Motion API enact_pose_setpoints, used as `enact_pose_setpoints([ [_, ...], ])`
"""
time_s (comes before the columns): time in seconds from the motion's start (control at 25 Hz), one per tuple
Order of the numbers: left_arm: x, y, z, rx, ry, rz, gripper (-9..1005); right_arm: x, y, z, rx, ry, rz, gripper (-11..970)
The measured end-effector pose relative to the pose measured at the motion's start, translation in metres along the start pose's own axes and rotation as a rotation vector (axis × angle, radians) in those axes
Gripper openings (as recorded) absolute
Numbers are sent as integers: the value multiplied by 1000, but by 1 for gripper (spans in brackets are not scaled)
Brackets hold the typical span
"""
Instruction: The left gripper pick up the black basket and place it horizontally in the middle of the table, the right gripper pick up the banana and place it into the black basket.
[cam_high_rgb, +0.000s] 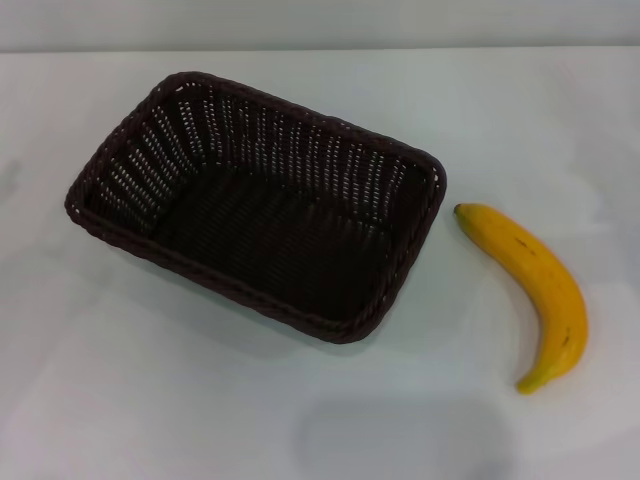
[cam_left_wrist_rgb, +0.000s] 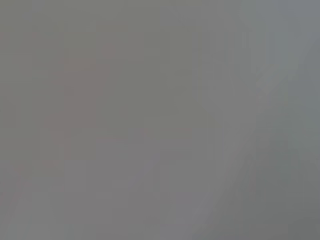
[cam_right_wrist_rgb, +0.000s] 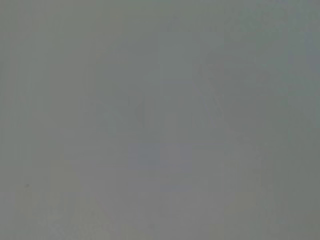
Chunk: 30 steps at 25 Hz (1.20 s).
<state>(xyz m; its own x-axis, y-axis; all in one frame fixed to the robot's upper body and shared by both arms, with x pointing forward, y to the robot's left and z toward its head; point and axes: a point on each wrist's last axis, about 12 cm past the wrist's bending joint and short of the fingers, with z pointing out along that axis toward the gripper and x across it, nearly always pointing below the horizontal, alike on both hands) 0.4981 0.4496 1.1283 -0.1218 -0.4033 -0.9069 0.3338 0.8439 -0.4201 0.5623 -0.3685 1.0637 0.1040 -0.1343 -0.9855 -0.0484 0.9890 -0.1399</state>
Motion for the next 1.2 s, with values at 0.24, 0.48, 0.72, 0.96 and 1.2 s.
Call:
enact_pose_setpoints([
  [0.24, 7, 4, -22, -49, -30, 10, 892, 0, -14, -6, 59, -5, 5, 8],
  [0.48, -16, 3, -9, 12, 107, 5, 891, 0, -10, -5, 47, -3, 5, 13],
  [0.72, -56, -6, 53, 49, 512, 42, 890, 0, -4, -4, 24, -9, 7, 19],
  [0.96, -73, -35, 120, 61, 808, 185, 891, 0, 5, -1, -22, -6, -1, 25],
  [1.2, -77, -58, 152, 100, 918, 295, 891, -2, 18, 6, -76, -12, -6, 48],
])
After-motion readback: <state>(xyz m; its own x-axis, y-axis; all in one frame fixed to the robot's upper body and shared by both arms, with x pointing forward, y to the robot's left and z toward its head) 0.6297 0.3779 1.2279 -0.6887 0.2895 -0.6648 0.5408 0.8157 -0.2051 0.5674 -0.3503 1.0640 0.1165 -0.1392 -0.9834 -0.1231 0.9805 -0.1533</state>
